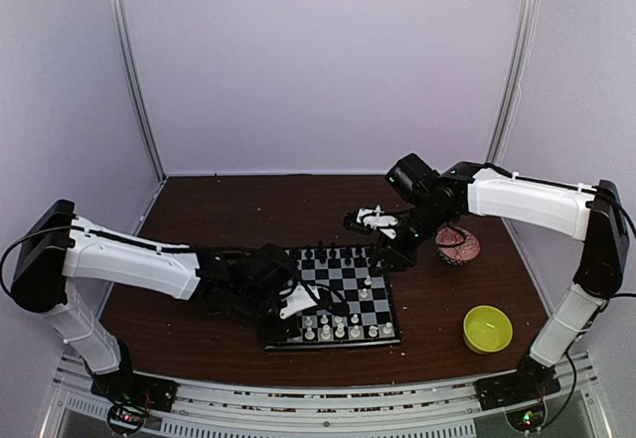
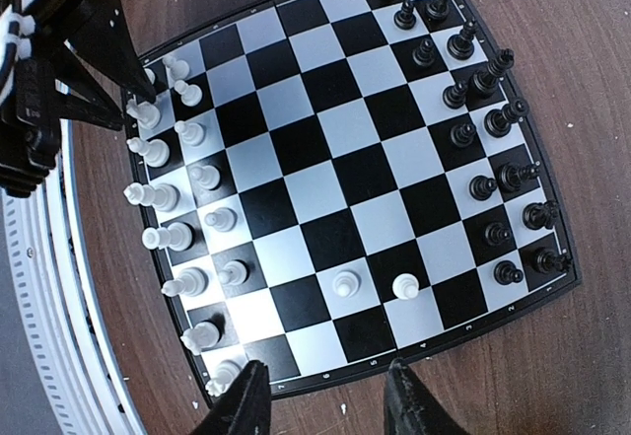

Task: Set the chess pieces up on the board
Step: Place the knight at b1, then pick up the pawn from the chessboard.

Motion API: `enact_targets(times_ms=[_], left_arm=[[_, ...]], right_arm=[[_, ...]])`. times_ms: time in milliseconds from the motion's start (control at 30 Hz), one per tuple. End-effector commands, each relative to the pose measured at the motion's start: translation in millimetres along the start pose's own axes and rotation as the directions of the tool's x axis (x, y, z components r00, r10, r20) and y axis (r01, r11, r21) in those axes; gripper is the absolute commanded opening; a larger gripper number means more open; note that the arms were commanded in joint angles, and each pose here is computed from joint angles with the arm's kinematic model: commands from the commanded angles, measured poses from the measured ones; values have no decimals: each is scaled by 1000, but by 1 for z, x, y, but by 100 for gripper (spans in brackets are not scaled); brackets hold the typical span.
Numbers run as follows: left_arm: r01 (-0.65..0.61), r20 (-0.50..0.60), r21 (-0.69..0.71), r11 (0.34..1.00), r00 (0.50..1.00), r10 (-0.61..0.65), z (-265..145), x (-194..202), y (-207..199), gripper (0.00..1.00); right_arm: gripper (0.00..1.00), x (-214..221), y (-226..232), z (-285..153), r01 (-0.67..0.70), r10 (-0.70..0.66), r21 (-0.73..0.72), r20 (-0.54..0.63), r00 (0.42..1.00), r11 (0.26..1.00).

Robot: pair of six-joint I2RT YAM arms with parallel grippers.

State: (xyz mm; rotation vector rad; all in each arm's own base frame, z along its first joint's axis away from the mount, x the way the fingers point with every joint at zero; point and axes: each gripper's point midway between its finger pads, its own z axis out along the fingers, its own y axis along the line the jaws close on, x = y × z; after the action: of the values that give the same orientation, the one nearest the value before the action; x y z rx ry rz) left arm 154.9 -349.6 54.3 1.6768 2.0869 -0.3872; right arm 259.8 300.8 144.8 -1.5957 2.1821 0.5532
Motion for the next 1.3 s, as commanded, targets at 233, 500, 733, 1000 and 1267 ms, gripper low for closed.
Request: enact_targets(times_ms=[233, 500, 733, 1000, 1267], left_arm=[[-74, 191, -181, 981, 976, 109, -116, -79, 30, 38], [118, 372, -426, 897, 927, 55, -192, -145, 110, 49], [392, 595, -396, 830, 798, -93, -235, -155, 177, 69], [570, 626, -390, 724, 740, -246, -241, -90, 227, 67], [560, 633, -463, 687, 751, -186, -265, -84, 229, 68]], right_arm=[[39, -26, -10, -63, 70, -75, 155, 28, 997, 985], [38, -29, -14, -87, 75, -82, 224, 24, 996, 972], [37, -18, -8, -55, 60, -67, 172, 34, 997, 983], [33, -4, -3, 4, 70, -66, 64, -59, 996, 996], [31, 4, 0, 51, 109, -102, 30, -183, 978, 994]])
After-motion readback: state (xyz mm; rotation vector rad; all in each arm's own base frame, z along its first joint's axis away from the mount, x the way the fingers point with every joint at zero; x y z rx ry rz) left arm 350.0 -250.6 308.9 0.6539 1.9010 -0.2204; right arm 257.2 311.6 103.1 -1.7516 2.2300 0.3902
